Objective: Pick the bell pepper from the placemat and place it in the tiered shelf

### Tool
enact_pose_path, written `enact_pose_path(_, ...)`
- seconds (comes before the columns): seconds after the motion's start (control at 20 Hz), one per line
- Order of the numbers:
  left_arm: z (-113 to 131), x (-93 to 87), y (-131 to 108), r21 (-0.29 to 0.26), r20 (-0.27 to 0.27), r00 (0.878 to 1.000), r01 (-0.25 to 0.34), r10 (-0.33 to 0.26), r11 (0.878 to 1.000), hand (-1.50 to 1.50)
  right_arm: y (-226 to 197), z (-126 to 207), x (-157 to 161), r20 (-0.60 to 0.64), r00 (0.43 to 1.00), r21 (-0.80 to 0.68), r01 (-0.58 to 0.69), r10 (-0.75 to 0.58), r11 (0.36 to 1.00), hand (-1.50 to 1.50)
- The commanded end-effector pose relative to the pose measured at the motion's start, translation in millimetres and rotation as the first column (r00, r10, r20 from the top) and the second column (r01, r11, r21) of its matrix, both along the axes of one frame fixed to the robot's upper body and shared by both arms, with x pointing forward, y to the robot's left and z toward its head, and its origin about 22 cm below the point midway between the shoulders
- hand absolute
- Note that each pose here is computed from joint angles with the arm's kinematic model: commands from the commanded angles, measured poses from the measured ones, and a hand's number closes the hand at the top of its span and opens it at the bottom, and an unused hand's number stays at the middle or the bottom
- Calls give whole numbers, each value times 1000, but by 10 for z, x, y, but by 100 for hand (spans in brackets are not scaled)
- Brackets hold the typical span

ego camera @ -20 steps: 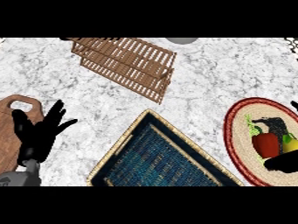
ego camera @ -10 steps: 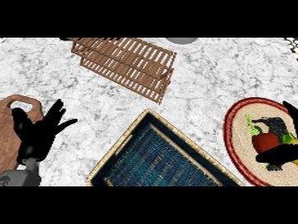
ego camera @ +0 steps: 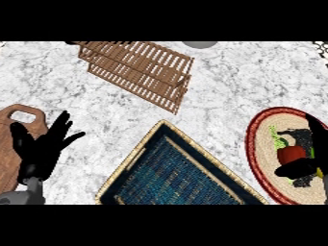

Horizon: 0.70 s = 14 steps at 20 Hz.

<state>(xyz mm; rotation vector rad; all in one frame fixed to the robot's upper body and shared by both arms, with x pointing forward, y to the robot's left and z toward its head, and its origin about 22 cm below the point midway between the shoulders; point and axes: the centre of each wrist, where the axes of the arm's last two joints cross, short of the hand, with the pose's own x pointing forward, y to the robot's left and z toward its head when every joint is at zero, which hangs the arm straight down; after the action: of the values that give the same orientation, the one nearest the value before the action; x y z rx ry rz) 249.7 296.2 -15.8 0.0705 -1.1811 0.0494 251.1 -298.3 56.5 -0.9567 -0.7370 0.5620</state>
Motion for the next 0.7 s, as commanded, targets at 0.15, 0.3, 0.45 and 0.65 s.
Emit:
enact_pose_path(0.15, -121, 124, 141, 6, -57, 998, -12, 13, 1000, 0, -164, -323, 33, 37, 999, 16, -17, 16, 1000, -150)
enact_pose_path(0.3, -108, -105, -140, 19, -68, 997, -27, 28, 999, 0, -58, -228, 108, 45, 999, 25, -31, 30, 999, -150)
enact_pose_path(0.45, -164, -103, -97, 6, -65, 998, -18, 18, 1000, 0, -16, -413, 287, 17, 997, 31, -69, 69, 997, -150)
enact_pose_path(0.65, -81, 40, 29, 15, -61, 998, -5, 5, 1000, 0, -3, -338, 183, -172, 944, -11, -287, 281, 958, 150)
